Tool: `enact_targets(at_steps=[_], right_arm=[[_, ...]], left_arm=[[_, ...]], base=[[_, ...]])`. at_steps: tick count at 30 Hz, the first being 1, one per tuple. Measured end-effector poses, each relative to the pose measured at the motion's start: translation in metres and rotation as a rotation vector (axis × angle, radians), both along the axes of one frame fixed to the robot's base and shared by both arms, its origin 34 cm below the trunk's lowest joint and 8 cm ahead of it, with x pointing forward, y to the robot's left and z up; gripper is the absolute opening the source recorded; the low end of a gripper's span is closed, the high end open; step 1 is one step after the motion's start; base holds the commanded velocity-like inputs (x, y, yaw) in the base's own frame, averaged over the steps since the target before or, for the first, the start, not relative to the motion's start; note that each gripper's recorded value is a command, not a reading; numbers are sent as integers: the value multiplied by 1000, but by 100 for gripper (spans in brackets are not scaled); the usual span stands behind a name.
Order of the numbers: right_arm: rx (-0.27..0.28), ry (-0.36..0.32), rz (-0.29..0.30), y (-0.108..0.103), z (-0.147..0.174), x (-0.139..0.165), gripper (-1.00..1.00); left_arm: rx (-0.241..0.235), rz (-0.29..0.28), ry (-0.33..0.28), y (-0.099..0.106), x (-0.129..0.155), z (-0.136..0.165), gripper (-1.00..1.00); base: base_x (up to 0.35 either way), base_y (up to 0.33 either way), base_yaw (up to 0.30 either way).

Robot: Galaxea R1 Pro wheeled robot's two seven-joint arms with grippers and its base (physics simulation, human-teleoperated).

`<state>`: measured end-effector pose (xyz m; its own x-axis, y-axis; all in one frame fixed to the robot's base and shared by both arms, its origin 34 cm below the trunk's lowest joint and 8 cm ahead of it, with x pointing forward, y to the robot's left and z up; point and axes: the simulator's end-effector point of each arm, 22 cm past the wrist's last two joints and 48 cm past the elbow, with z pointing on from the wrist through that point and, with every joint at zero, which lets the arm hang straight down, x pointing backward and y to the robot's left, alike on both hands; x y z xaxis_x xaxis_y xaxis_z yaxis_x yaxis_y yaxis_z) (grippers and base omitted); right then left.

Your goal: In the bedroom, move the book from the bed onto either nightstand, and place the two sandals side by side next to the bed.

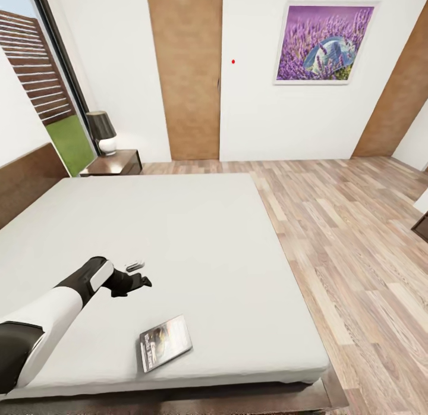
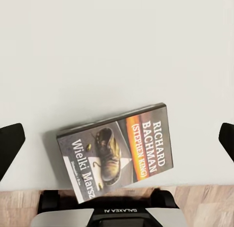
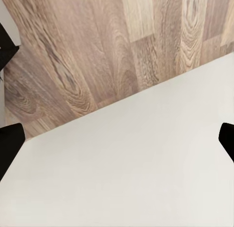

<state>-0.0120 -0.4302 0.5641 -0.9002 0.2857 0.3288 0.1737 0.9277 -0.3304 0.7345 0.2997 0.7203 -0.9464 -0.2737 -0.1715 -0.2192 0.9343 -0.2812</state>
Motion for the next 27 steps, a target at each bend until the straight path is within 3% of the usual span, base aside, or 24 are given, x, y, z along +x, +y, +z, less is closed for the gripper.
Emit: enact_targets(at_steps=[9,27], right_arm=[[3,16,0,2,2,-5,100],[12,54,-5,7,8,-20,100]], left_arm=[[31,35,12,32,-3,-6,100],[33,41,34,33,-7,-23,100]], base=[[0,0,0],[0,0,0]])
